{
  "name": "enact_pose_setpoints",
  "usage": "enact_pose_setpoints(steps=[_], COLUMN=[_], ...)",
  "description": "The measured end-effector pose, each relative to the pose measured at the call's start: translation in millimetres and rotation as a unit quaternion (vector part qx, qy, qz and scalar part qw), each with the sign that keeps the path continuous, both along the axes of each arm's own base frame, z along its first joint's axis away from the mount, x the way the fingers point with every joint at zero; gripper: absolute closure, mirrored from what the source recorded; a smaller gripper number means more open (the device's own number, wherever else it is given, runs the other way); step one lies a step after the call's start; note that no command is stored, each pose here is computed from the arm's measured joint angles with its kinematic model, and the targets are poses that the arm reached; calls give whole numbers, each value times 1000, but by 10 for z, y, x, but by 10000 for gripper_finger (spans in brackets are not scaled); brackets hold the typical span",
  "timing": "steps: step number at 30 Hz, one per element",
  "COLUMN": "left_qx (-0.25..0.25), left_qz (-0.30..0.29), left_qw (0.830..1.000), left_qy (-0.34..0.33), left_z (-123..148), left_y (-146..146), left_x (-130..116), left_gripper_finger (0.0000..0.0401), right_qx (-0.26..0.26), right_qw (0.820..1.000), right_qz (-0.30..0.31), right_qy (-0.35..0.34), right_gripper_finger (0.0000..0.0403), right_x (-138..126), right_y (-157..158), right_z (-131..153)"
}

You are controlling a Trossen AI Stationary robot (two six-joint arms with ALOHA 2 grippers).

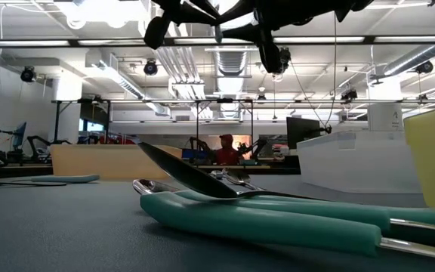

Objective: Sort silverware by color (type)
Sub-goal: Put the white spoon into the transparent bin

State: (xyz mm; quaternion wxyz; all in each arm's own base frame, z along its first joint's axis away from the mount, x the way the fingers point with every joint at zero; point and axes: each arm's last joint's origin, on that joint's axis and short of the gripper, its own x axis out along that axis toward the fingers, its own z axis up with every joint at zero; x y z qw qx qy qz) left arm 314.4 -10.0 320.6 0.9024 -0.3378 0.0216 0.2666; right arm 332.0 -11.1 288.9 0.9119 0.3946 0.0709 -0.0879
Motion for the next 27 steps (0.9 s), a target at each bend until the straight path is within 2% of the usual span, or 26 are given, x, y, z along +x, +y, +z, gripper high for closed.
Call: enact_pose_setpoints(steps=[2,9,17,22,27], left_qx=[1,3,5,16,21], left_qz=[1,-5,-20,-34,-37], left_qw=[1000,1000,1000,999,998], left_qy=[0,4,14,24,52], left_z=[3,-1,-9,-1,12], left_y=[2,0,-10,-15,-9], left_x=[0,-2,-8,-23,-113], left_gripper_finger=[392,384,322,286,271], right_qx=[-4,-3,-3,-11,16], right_qw=[1000,1000,999,996,981], right_qz=[1,1,-6,-14,28], right_qy=[0,3,39,87,192], right_gripper_finger=[371,386,386,386,386], right_x=[-1,-3,-63,-267,-672], right_y=[0,0,-37,-114,-89], right_z=[3,-1,-30,45,96])
